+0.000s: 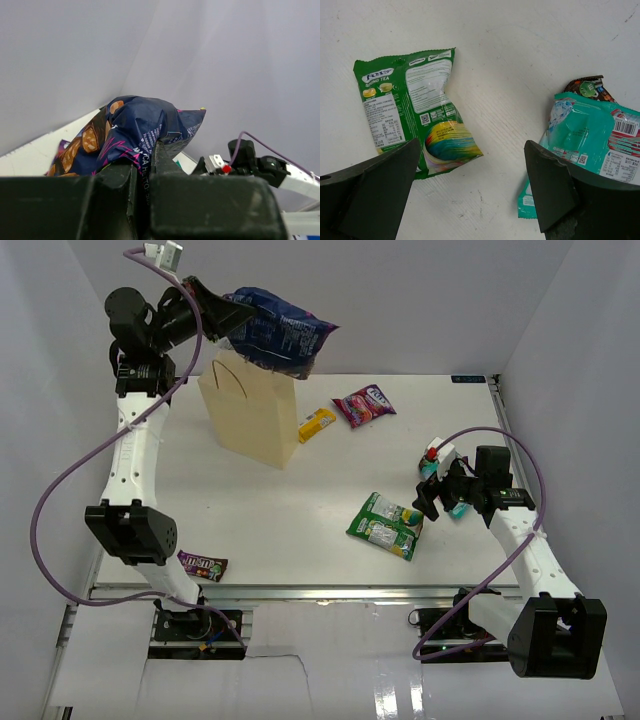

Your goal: Place the snacks into the paper bag

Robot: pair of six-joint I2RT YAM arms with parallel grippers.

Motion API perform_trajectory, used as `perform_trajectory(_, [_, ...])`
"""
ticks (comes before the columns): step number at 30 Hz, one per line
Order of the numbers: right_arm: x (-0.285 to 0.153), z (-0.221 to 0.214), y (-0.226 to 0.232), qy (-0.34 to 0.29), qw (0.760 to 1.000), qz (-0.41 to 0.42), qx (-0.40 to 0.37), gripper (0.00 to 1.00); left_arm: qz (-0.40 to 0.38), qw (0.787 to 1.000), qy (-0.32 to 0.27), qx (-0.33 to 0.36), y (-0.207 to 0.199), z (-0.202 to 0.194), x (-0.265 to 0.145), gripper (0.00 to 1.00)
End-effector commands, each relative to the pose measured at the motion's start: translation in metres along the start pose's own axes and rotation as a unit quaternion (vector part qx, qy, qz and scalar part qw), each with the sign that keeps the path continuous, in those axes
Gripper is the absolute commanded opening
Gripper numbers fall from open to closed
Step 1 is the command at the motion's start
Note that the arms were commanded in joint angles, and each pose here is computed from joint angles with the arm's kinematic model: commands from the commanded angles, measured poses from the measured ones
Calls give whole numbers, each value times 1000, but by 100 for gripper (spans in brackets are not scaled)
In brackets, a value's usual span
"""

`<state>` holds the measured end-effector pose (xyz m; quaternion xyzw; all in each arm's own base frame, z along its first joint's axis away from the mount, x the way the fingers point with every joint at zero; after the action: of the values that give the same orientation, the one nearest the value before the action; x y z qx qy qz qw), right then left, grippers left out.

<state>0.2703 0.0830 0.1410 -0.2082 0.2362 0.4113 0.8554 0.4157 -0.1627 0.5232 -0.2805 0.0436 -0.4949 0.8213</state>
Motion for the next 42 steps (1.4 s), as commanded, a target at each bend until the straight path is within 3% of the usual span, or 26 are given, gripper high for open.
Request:
perform_trajectory(1, [-1,12,-9,-17,1000,-12,-9,90,-24,992,-78,94,-50,56,-1,0])
perform_trajectory(18, [2,11,-14,-12,1000,-15,-6,90,89,984,-98,116,13,77,-45,0])
perform_trajectory(42, [5,6,-9,-11,1000,-8,-1,90,186,976,-39,104,103,15,-61,0])
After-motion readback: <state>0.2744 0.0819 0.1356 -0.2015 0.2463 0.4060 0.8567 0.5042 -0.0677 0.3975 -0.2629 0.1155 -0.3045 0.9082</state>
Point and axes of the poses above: each gripper's point midway between its finger pads, its own x axis out along the fingers, its own y axis along the line the jaws close on, z = x × y, the point moved 1 cm from there along -x, back along the fingers, and after that the axes turned 7 degrees about -x, right-handed, at the moved point
